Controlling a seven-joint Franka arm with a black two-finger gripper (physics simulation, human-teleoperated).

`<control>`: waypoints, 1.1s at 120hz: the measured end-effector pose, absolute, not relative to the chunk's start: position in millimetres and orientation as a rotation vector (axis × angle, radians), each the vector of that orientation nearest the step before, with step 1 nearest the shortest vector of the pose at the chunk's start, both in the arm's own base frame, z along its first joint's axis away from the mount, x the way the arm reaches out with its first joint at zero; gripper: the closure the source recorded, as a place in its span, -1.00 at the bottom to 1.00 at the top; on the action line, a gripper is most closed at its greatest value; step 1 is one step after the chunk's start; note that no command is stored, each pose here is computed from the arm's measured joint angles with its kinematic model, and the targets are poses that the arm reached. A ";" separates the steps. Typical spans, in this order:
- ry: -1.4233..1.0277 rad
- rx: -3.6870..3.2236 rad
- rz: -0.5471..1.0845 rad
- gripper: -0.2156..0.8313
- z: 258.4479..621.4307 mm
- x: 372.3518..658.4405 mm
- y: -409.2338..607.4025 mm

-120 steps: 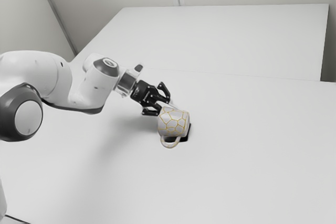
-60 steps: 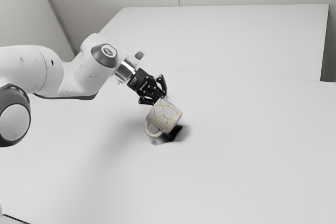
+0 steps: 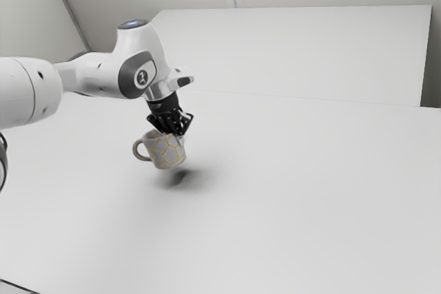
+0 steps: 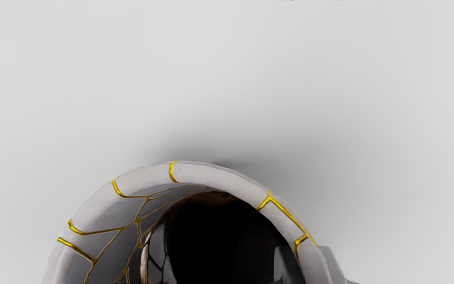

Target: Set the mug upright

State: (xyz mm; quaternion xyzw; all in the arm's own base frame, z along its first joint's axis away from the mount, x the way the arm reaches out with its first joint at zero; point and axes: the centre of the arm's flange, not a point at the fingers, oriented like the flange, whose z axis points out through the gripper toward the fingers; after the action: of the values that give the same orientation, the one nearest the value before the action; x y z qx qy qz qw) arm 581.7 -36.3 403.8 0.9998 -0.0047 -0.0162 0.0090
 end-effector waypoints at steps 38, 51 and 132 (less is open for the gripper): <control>-0.052 3.204 0.043 0.90 387.6 585.8 -33.0; -0.047 3.209 0.039 0.90 373.4 589.4 -33.6; -0.027 3.186 0.142 -0.41 430.7 579.4 -35.1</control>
State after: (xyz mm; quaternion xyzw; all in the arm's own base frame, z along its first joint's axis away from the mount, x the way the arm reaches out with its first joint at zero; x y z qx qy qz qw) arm 579.4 -35.1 430.7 0.9987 -0.0085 0.0447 -0.0240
